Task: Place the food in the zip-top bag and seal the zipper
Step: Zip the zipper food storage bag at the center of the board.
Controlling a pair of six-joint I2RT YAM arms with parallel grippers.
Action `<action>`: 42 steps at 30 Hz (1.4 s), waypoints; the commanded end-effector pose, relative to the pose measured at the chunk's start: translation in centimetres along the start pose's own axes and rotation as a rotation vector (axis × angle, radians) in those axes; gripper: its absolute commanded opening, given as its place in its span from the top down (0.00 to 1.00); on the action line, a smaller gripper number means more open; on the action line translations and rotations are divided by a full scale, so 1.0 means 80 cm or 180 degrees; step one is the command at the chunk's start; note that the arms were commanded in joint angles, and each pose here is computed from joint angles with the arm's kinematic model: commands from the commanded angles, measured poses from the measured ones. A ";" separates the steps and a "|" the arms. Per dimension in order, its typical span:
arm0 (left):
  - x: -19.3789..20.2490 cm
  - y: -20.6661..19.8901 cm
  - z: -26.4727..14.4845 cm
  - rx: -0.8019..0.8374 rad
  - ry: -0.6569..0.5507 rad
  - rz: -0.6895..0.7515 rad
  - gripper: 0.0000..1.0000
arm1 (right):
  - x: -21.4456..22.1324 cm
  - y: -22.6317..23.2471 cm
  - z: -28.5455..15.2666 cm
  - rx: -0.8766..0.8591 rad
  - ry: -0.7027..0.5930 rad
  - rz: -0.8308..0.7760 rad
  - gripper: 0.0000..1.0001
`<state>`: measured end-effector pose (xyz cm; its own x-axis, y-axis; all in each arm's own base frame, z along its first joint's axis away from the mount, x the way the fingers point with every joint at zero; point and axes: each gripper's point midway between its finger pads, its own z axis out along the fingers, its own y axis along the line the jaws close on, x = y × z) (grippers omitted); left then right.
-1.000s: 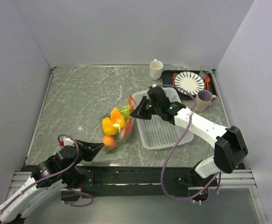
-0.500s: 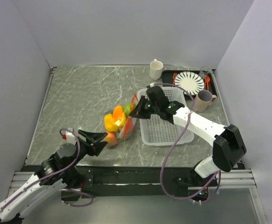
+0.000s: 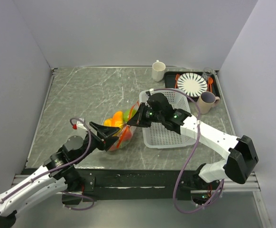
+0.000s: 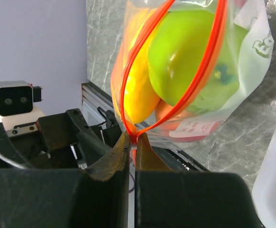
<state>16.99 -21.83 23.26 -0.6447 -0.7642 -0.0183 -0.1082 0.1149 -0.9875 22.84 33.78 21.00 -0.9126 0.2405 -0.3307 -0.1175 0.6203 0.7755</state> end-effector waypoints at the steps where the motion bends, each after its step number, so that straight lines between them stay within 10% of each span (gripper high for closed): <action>1: 0.002 -0.010 -0.009 0.0086 0.0050 -0.0165 0.18 | -0.006 0.023 -0.014 -0.0185 -0.0075 -0.0062 1.00; 42: -0.014 0.055 -0.002 -0.0410 -0.0462 -0.0717 0.08 | -0.029 0.036 0.010 -0.0301 -0.0190 0.0007 1.00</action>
<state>15.93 -21.38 16.52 -0.5467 -0.8247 0.1453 -0.3805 0.0901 -0.9204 24.57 34.96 20.09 -0.9086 0.2623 -0.3250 -0.1009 0.6171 0.7804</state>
